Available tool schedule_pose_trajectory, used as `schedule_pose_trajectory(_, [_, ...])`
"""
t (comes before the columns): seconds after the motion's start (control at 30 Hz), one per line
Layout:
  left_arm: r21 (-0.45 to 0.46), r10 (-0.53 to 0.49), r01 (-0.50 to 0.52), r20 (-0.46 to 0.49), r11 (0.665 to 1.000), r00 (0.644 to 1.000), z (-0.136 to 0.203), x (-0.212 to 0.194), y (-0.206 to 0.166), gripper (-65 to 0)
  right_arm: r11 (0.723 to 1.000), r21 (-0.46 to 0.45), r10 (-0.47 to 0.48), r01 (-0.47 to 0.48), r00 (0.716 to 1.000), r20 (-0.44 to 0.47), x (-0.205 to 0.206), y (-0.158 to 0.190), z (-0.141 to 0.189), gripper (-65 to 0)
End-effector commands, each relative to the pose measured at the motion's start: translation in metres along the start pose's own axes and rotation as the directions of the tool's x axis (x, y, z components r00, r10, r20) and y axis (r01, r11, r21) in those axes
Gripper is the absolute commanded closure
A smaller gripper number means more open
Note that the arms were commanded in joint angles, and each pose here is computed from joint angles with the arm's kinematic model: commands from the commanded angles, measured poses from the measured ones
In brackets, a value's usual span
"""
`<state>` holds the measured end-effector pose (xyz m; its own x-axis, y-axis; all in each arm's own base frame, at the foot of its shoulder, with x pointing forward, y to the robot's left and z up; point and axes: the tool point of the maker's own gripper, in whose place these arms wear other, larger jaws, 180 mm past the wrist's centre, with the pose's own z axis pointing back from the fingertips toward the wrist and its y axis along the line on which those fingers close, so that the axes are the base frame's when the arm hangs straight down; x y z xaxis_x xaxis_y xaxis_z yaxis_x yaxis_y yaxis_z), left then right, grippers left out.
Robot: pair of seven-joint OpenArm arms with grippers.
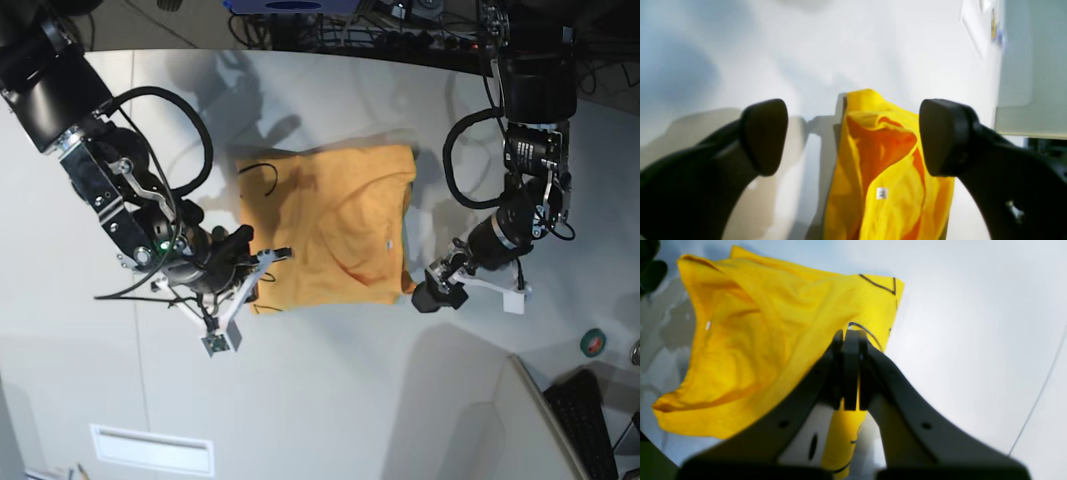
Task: Layout the t-shirt on the table in an organized manner, then fold the t-shirt properly
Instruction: 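Grasp the bundle's edges with both grippers and flatten it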
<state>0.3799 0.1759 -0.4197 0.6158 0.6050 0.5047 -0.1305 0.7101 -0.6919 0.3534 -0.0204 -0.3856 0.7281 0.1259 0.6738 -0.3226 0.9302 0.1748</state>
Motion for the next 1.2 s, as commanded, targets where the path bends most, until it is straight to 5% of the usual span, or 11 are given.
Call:
schedule_pose_trajectory(0.0, [-0.057, -0.003, 0.005, 0.036, 0.998, 0.999, -0.006, 0.017, -0.020, -56.1, 1.000, -0.001, 0.012, -0.011, 0.998, 0.060, 0.022, -0.001, 0.004, 0.0])
schedule_pose_trajectory(0.3, [-0.086, -0.065, 0.061, -0.042, 0.994, 0.997, -0.028, 0.003, -0.042, -51.7, 1.000, 0.000, 0.013, -0.013, 0.998, 0.059, 0.021, -0.001, 0.004, 0.0])
schedule_pose_trajectory(0.67, [-0.061, -0.043, 0.039, -0.067, 0.997, 0.997, -0.032, -0.003, -0.031, -26.3, 1.000, 0.000, 0.009, -0.009, 0.999, 0.052, 0.015, 0.000, 0.003, 0.0])
schedule_pose_trajectory(0.83, [-0.046, -0.139, 0.136, -0.067, 0.990, 0.988, -0.037, 0.007, -0.039, -1.2, 1.000, 0.000, 0.009, -0.009, 0.999, 0.050, 0.015, 0.000, 0.003, 0.0])
schedule_pose_trajectory(0.97, [-0.042, -0.285, 0.282, -0.104, 0.958, 0.953, -0.047, 0.000, -0.055, 0.0, 1.000, 0.000, 0.009, -0.009, 0.999, 0.050, 0.015, 0.000, 0.003, 0.0])
schedule_pose_trajectory(1.17, [-0.055, -0.344, 0.340, -0.111, 0.939, 0.932, -0.049, 0.000, -0.065, 0.0, 1.000, 0.000, 0.009, -0.009, 0.999, 0.050, 0.015, 0.000, 0.003, 0.0])
